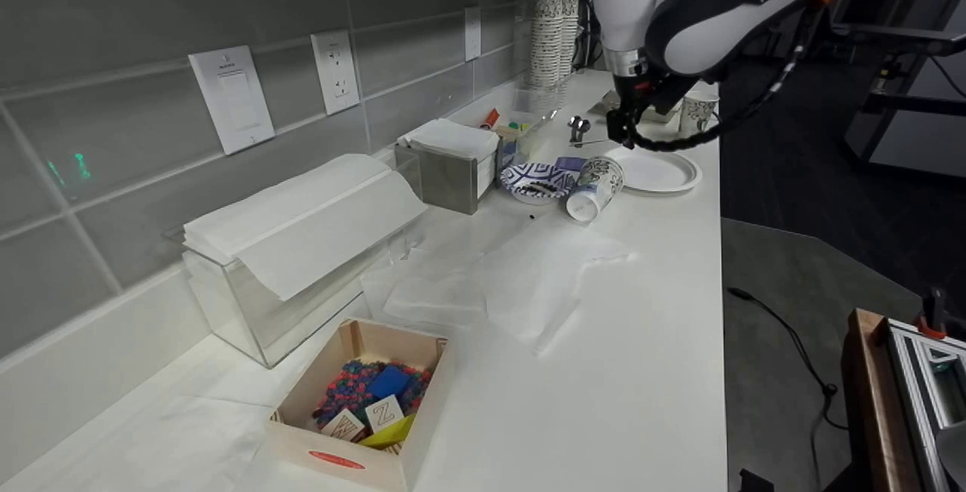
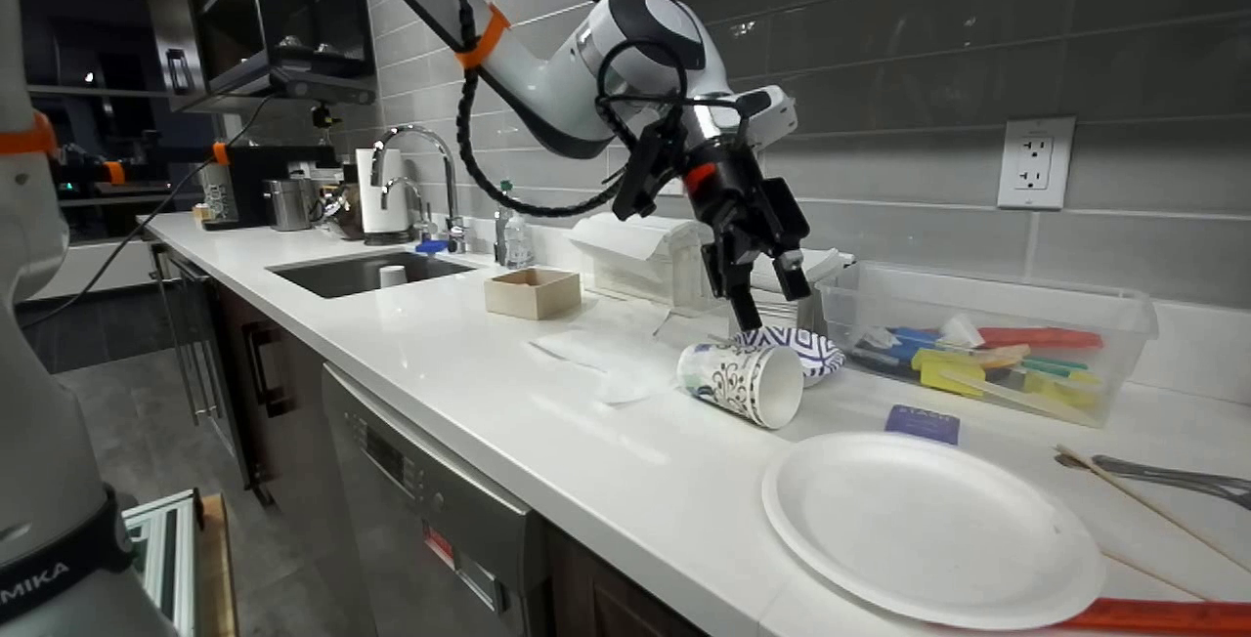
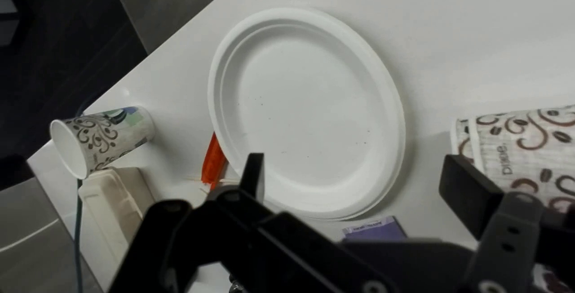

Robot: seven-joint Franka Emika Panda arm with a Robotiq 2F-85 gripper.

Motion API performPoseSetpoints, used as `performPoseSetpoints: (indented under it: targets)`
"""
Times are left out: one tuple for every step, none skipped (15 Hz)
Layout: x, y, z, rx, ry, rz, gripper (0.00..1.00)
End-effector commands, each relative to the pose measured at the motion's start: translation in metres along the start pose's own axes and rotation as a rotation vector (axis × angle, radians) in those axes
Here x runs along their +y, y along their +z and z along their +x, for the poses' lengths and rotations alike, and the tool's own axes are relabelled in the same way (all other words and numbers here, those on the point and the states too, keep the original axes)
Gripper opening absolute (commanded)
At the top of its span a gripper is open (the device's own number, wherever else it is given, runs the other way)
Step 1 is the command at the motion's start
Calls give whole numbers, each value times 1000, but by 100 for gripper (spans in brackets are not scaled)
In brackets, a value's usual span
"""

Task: Pick up the plate and place it on the tote

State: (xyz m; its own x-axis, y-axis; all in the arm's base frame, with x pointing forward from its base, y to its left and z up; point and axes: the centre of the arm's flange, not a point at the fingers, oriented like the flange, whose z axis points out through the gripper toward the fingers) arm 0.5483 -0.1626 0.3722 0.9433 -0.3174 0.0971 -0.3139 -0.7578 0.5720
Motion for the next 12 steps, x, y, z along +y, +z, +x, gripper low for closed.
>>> performPoseSetpoints:
  targets:
    - [-4,31,-27,82,-65,-139,100]
    - [-4,38,-32,103,-95,-170,100]
    - [-5,45,-37,120,-138,-188,100]
    - [-9,52,-42,134,-186,-196,100]
    - [-14,60,-46,143,-236,-192,100]
    - [-20,65,-49,158,-272,-189,100]
    - [-27,71,-50,172,-300,-182,100]
    - [-33,75,-52,185,-325,-170,100]
    - [-40,78,-52,204,-340,-168,100]
    - [-45,80,-52,228,-355,-166,100]
    - [-49,81,-51,248,-378,-157,100]
    - [-52,81,-49,268,-389,-164,100]
